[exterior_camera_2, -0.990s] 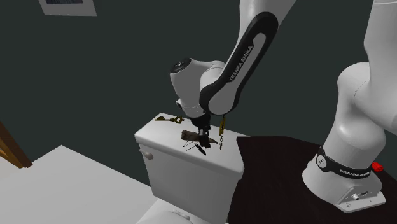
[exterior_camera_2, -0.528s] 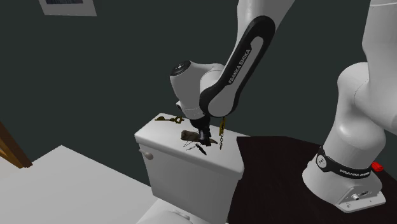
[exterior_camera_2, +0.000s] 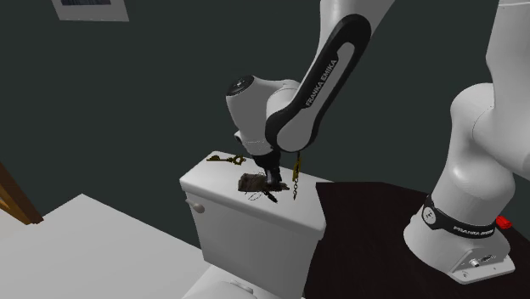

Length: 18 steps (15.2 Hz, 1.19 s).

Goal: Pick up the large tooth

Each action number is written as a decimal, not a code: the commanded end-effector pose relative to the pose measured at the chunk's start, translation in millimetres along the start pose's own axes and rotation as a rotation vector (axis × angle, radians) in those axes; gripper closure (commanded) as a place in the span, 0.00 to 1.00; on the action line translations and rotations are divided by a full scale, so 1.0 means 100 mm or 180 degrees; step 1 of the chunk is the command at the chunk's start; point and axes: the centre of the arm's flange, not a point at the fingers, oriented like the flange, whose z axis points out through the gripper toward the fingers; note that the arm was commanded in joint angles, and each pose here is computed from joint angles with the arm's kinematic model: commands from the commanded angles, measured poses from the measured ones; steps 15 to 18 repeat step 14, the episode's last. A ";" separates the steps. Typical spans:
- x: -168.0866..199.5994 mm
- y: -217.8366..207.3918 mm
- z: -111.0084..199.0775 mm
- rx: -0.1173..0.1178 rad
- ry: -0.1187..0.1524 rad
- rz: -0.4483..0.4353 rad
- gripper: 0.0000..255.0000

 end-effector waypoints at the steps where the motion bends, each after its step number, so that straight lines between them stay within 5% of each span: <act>1: -0.03 0.01 -0.09 0.0000 0.0000 -0.0004 1.00; 12: -0.18 0.13 -0.64 0.0000 0.0000 -0.0004 1.00; 18: -0.18 0.14 -0.65 0.0000 0.0000 -0.0004 1.00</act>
